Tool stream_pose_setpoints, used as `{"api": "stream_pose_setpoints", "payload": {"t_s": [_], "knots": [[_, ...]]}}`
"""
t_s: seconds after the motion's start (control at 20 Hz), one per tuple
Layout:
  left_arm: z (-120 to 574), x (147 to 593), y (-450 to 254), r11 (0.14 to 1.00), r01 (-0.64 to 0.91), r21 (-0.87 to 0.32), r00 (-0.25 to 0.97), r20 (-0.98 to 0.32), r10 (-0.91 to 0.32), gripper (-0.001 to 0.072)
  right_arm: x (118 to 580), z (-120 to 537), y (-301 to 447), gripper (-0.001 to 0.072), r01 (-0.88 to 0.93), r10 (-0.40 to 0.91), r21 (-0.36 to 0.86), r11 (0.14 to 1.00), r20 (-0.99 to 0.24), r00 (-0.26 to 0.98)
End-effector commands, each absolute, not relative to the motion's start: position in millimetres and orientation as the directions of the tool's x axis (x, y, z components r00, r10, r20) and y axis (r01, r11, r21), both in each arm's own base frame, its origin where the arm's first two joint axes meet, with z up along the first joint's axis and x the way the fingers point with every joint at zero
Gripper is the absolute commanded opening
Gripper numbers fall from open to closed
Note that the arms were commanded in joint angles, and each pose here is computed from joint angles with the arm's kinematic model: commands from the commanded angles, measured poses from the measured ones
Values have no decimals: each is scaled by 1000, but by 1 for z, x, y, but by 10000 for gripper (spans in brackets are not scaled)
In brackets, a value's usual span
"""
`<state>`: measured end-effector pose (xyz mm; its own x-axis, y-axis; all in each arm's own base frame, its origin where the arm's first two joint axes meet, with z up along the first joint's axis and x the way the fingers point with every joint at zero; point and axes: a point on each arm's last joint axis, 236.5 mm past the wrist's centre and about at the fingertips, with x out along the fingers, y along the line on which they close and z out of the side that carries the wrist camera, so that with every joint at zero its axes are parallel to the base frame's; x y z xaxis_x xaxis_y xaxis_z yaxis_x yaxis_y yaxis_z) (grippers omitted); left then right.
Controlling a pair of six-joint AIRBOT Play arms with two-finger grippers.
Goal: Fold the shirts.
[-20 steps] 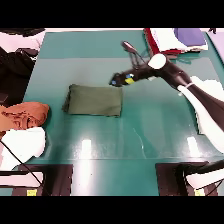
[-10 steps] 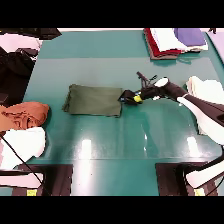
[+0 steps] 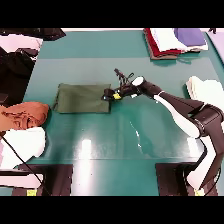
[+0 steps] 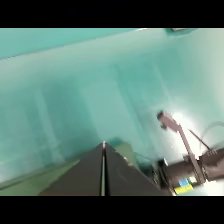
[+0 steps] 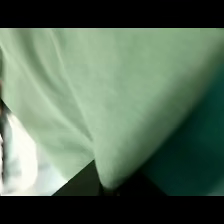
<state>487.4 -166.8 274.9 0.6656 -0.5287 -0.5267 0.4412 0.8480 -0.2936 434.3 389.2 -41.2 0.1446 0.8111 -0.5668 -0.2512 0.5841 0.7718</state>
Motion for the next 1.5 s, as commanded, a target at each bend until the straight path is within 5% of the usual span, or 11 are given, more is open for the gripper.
{"api": "stream_pose_setpoints", "payload": {"t_s": [0.0, 0.2, 0.4, 0.75, 1.05, 1.45], "knots": [[275, 477, -193, 822, 492, -288, 635, -528, -564, 25, 481, -2, 345, 18, -321, 766, 696, 643, -575, 287], [275, 465, -221, 791, 540, -286, 601, -526, -601, 26, 527, 65, 191, 18, -260, 623, 579, 773, -611, 489], [280, 460, -241, 770, 571, -284, 593, -506, -626, 26, 525, 111, 24, 18, -91, 433, 494, 865, -641, 634], [283, 458, -250, 760, 581, -290, 592, -490, -640, 26, 481, 145, -183, 18, 236, 126, 482, 844, -606, 786], [283, 458, -250, 761, 576, -299, 591, -491, -640, 26, 472, 157, -239, 18, 324, -7, 473, 819, -557, 830], [282, 456, -249, 760, 577, -298, 586, -497, -640, 26, 474, 239, -217, 18, 196, 39, 425, 884, -484, 874]]}}
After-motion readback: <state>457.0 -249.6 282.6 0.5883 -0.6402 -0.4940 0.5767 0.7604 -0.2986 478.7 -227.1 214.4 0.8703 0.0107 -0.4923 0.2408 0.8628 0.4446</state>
